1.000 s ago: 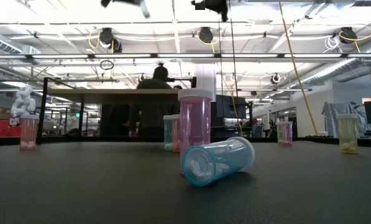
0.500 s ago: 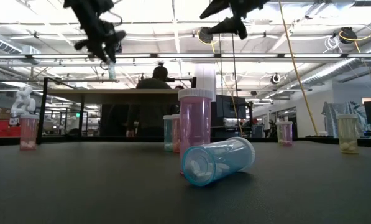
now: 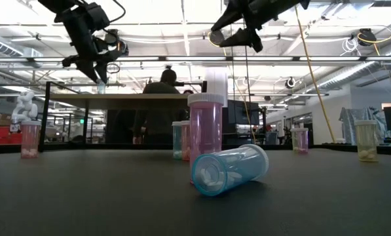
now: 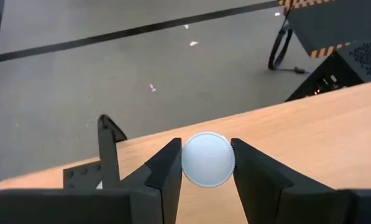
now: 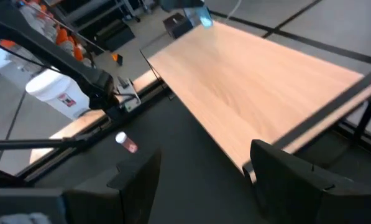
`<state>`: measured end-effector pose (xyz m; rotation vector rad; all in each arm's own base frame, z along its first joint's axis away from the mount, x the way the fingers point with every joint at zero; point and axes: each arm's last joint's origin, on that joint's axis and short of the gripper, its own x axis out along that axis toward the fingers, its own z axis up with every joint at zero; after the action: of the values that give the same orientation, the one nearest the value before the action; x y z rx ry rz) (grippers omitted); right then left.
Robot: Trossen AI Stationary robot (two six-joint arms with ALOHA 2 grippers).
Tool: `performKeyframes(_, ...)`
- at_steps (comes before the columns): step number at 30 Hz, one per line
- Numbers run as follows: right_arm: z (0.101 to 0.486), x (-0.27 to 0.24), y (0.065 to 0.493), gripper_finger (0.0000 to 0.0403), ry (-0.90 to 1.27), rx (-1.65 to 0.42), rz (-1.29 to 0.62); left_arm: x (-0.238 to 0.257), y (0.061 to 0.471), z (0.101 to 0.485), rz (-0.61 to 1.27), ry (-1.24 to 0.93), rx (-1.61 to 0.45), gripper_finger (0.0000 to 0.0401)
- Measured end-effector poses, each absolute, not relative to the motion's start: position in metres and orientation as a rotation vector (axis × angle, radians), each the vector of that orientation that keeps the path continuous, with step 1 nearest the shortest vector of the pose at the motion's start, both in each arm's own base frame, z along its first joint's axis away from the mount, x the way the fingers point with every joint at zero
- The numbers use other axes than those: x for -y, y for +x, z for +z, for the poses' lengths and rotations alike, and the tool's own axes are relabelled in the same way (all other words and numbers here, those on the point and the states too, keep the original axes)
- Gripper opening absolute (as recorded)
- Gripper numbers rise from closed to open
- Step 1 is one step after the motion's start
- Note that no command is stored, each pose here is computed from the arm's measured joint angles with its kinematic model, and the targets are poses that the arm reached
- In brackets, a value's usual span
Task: Pick and place medicine bottles onto shelf by color
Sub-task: Put the top left blue pill bottle on the shelf
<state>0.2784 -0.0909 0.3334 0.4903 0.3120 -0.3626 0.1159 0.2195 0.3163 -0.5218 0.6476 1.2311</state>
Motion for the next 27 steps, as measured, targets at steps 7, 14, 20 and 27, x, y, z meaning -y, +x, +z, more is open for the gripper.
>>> performKeyframes(7, 0.337, 0.091, 0.279, 0.0242, 0.477, -0.278, -0.355, -0.222, 0.114, 0.306, 1.238, -0.52, -0.646, 0.0131)
performKeyframes(14, 0.337, 0.091, 0.279, 0.0242, 0.479, -0.277, -0.355, -0.223, 0.113, 0.306, 1.25, -0.468, -0.669, 0.0131)
performKeyframes(20, 0.337, 0.091, 0.279, 0.0242, 0.485, -0.276, -0.357, -0.223, 0.113, 0.306, 1.243, -0.446, -0.686, 0.0131)
performKeyframes(27, 0.337, 0.091, 0.28, 0.0242, 0.495, -0.273, -0.36, -0.227, 0.114, 0.302, 1.242, -0.439, -0.714, 0.0131)
